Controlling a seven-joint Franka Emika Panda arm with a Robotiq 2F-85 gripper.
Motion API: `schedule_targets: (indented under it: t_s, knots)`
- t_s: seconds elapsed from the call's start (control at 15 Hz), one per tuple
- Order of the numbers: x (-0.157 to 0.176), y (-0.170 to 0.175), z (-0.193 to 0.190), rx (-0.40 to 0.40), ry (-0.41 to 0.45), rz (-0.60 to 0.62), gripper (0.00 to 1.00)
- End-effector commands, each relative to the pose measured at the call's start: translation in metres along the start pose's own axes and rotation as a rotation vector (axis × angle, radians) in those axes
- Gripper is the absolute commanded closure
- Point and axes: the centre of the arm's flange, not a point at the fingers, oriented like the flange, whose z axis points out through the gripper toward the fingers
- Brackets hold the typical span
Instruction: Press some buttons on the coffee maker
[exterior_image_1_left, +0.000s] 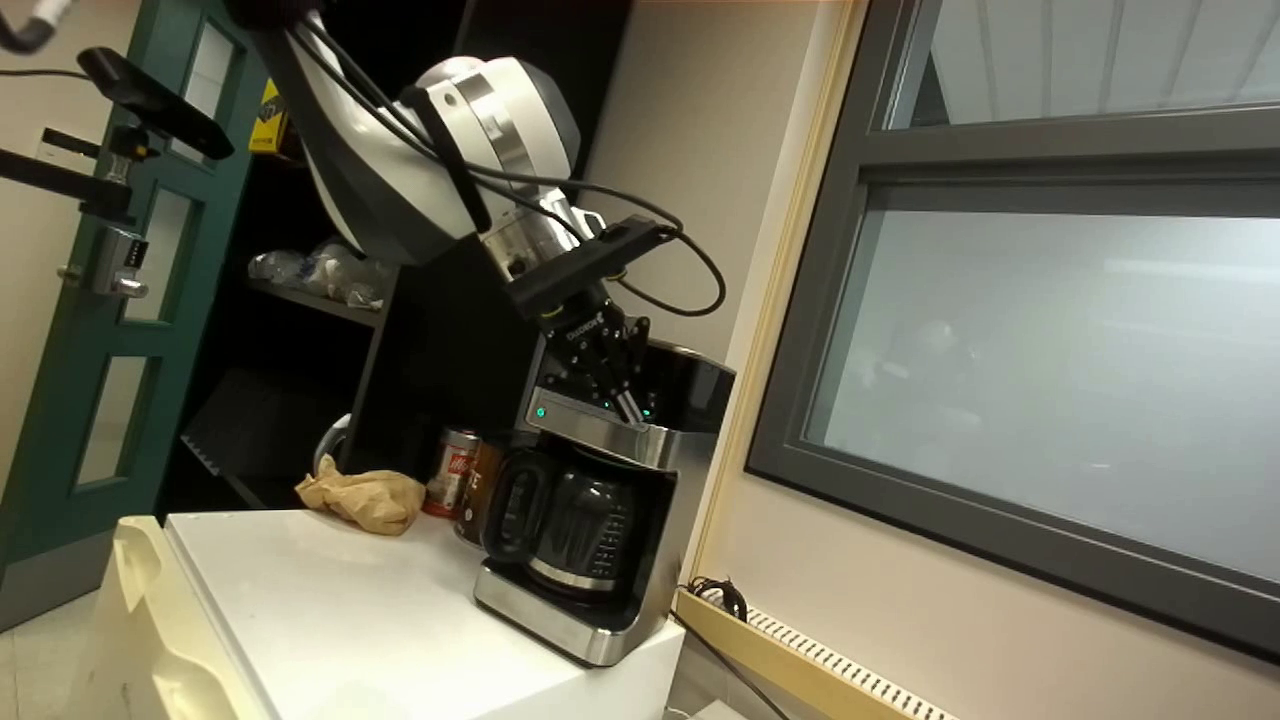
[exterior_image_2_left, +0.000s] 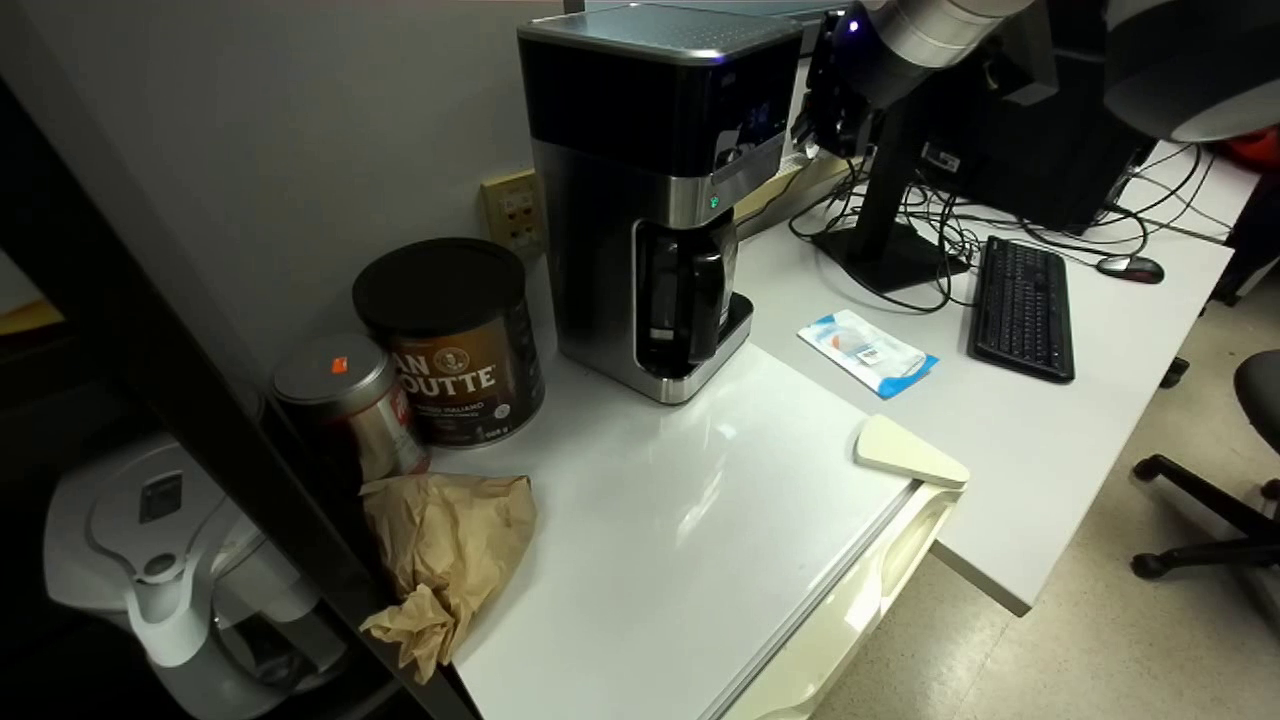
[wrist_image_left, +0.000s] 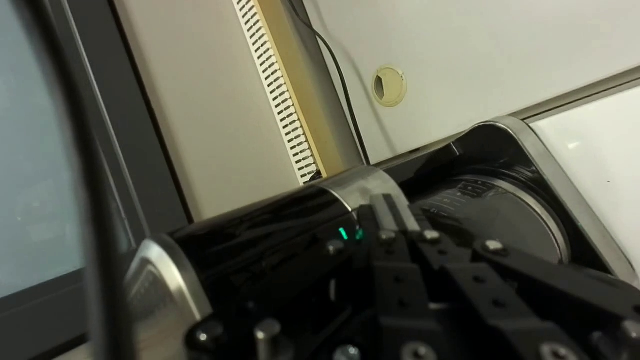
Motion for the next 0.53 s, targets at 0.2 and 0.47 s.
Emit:
schedule_targets:
  t_s: [0.2, 0.47]
  knots:
    - [0.0206, 0.0118, 0.027, 0.014, 0.013, -0.026, 1.0]
    - [0.019, 0.0149, 0.0267, 0.022, 0.014, -0.031, 1.0]
